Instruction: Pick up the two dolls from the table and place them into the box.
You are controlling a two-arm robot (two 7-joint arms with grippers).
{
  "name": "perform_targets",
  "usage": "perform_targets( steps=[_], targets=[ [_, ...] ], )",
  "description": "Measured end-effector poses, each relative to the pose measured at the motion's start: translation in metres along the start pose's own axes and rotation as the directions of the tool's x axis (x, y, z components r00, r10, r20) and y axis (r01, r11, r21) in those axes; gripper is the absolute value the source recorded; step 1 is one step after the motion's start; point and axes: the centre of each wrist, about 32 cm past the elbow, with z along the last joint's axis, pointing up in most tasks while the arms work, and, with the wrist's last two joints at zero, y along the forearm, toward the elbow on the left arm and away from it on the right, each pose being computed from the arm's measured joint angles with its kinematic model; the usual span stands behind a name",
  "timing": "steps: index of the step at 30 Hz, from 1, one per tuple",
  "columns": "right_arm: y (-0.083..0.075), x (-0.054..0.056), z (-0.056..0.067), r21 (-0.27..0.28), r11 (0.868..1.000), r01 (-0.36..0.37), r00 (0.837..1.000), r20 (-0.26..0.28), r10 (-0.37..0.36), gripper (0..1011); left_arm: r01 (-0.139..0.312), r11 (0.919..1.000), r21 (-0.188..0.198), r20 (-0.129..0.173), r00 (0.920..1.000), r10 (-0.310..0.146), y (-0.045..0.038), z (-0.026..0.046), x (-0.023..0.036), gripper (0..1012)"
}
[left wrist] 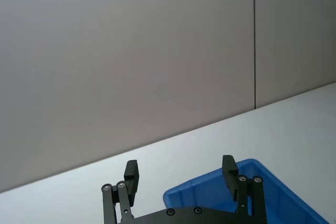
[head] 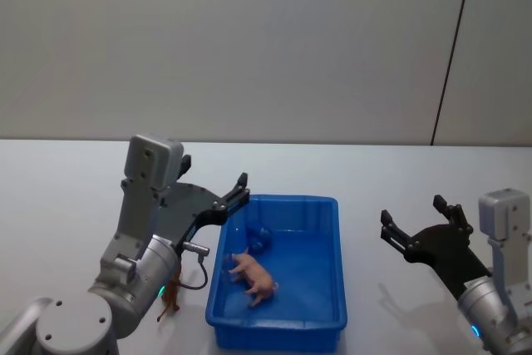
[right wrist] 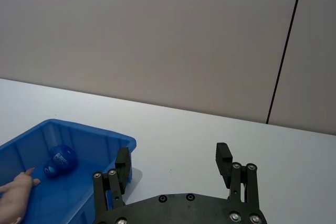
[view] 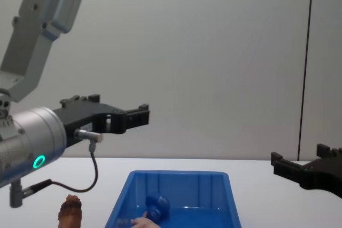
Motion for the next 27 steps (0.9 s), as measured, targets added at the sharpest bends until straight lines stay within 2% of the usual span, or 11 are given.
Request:
perform_targets(
  steps=[4,6,11,12,14,15,17,20,21,23,27],
  targets=[
    [0.0,0.0,0.0,0.0,1.0,0.001,1.0,0.0,-0.001,1001,-0.026,0.9988,0.042,-0.028,0.9992,0.027,0.0003,0.0013,0.0032,1001],
    [-0.001,0.0,0.0,0.0,1.0,0.002,1.0,0.0,-0.002,1001,-0.047,0.9956,0.082,-0.049,0.9975,0.051,0.0003,0.0024,0.0055,1001],
    [-0.001,0.001,0.0,-0.001,1.0,0.003,1.0,-0.001,-0.003,1001,-0.072,0.9888,0.13,-0.069,0.9942,0.082,-0.0002,0.0039,0.0082,1001],
    [-0.001,0.001,0.0,-0.001,1.0,0.004,1.0,-0.001,-0.004,1001,-0.082,0.9848,0.153,-0.079,0.9924,0.095,-0.0006,0.0047,0.0093,1001],
    [-0.001,0.001,0.0,-0.001,1.0,0.004,1.0,-0.001,-0.004,1001,-0.091,0.9809,0.172,-0.087,0.9905,0.107,-0.0011,0.0056,0.0103,1001],
    [-0.001,0.001,0.0,-0.001,1.0,0.004,1.0,-0.001,-0.004,1001,-0.1,0.9754,0.197,-0.095,0.9882,0.12,-0.0017,0.006,0.0113,1001],
    [-0.001,0.001,0.0,-0.001,1.0,0.005,1.0,-0.001,-0.005,1001,-0.108,0.9703,0.216,-0.101,0.986,0.132,-0.0025,0.006,0.0124,1001],
    [-0.001,0.001,0.0,0.0,1.0,0.005,1.0,-0.001,-0.005,1001,-0.124,0.9582,0.258,-0.112,0.9812,0.157,-0.0043,0.0057,0.015,1001],
    [-0.001,0.001,0.0,0.0,1.0,0.006,1.0,-0.001,-0.006,1001,-0.131,0.9509,0.28,-0.117,0.9786,0.169,-0.0053,0.0052,0.0164,1001],
    [-0.001,0.001,0.0,0.0,1.0,0.006,1.0,-0.001,-0.006,1001,-0.137,0.9418,0.307,-0.123,0.9756,0.182,-0.0066,0.0042,0.018,1001],
    [-0.002,0.001,0.0,-0.001,1.0,0.006,1.0,-0.001,-0.006,1001,-0.144,0.9298,0.339,-0.128,0.972,0.197,-0.0086,0.0024,0.0205,1001]
  ],
)
